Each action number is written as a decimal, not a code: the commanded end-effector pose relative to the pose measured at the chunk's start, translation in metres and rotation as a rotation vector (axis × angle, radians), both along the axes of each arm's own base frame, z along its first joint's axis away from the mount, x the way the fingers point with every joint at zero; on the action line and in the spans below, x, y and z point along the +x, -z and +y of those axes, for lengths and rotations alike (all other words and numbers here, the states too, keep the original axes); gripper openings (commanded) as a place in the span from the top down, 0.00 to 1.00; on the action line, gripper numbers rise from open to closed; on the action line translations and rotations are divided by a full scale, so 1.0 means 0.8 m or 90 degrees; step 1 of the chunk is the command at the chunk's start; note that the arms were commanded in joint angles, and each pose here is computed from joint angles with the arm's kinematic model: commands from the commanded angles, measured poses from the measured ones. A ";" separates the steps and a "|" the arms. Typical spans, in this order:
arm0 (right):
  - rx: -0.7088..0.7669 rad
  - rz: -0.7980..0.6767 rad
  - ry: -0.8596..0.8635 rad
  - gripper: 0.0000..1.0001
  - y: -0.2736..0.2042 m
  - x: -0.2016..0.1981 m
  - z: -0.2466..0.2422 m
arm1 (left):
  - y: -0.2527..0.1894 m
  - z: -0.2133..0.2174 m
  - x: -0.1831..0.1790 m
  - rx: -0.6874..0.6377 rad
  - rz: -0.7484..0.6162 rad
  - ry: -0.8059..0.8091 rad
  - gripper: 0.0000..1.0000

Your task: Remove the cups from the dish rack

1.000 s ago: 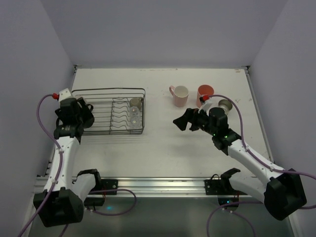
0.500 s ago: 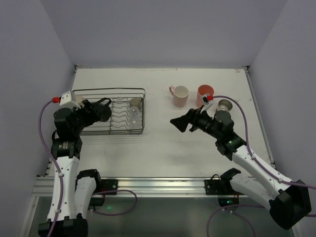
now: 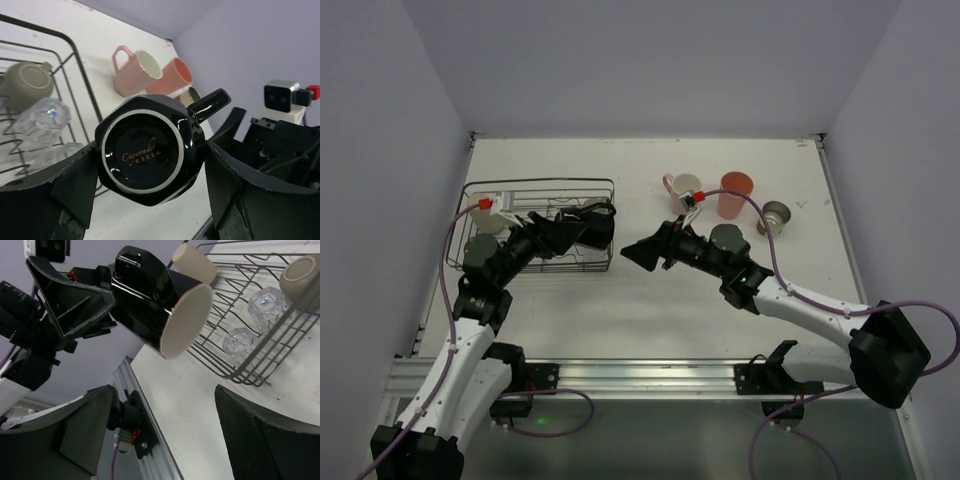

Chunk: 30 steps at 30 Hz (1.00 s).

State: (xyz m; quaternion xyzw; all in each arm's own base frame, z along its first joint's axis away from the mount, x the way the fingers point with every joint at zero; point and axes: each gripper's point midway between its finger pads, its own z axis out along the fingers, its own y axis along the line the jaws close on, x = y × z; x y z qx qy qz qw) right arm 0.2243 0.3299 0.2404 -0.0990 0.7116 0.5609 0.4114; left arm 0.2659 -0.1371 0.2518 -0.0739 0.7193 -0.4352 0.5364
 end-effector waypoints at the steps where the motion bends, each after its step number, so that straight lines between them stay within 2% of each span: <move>1: 0.101 -0.077 -0.023 0.15 -0.079 0.001 0.021 | -0.096 -0.027 -0.012 -0.113 -0.149 0.064 1.00; 8: 0.102 -0.079 -0.034 0.18 -0.092 0.010 0.037 | -0.102 -0.056 -0.021 -0.151 -0.148 0.139 1.00; 13: 0.141 -0.075 -0.055 0.21 -0.109 0.010 0.051 | -0.099 -0.070 -0.035 -0.173 -0.141 0.175 1.00; 16: 0.166 -0.072 -0.065 0.27 -0.116 0.010 0.061 | -0.097 -0.073 -0.043 -0.182 -0.141 0.178 0.99; 17: 0.172 -0.068 -0.060 0.33 -0.115 0.011 0.061 | -0.099 -0.072 -0.046 -0.185 -0.147 0.178 0.96; 20: 0.201 -0.074 -0.038 0.57 -0.116 0.010 0.055 | -0.094 -0.066 -0.049 -0.182 -0.142 0.160 0.69; 21: 0.206 -0.073 -0.031 0.74 -0.115 0.011 0.053 | -0.094 -0.064 -0.048 -0.177 -0.142 0.152 0.50; 22: 0.211 -0.078 -0.030 0.83 -0.114 0.007 0.049 | -0.089 -0.063 -0.047 -0.170 -0.130 0.144 0.39; 23: 0.210 -0.078 -0.029 0.89 -0.111 0.006 0.047 | -0.090 -0.059 -0.045 -0.159 -0.138 0.130 0.24; 25: 0.208 -0.088 -0.019 1.00 -0.109 0.001 0.037 | -0.089 -0.055 -0.042 -0.141 -0.131 0.114 0.11; 26: 0.204 -0.091 -0.014 1.00 -0.108 0.001 0.033 | -0.090 -0.053 -0.040 -0.123 -0.143 0.106 0.04; 28: 0.166 -0.109 0.001 1.00 -0.105 -0.001 0.024 | -0.093 -0.050 -0.037 -0.092 -0.144 0.094 0.00; 29: 0.142 -0.114 0.013 1.00 -0.104 0.001 0.019 | -0.090 -0.046 -0.031 -0.043 -0.159 0.079 0.00; 30: 0.052 -0.099 0.026 1.00 -0.070 0.006 0.015 | -0.109 -0.041 -0.029 -0.016 -0.178 0.064 0.00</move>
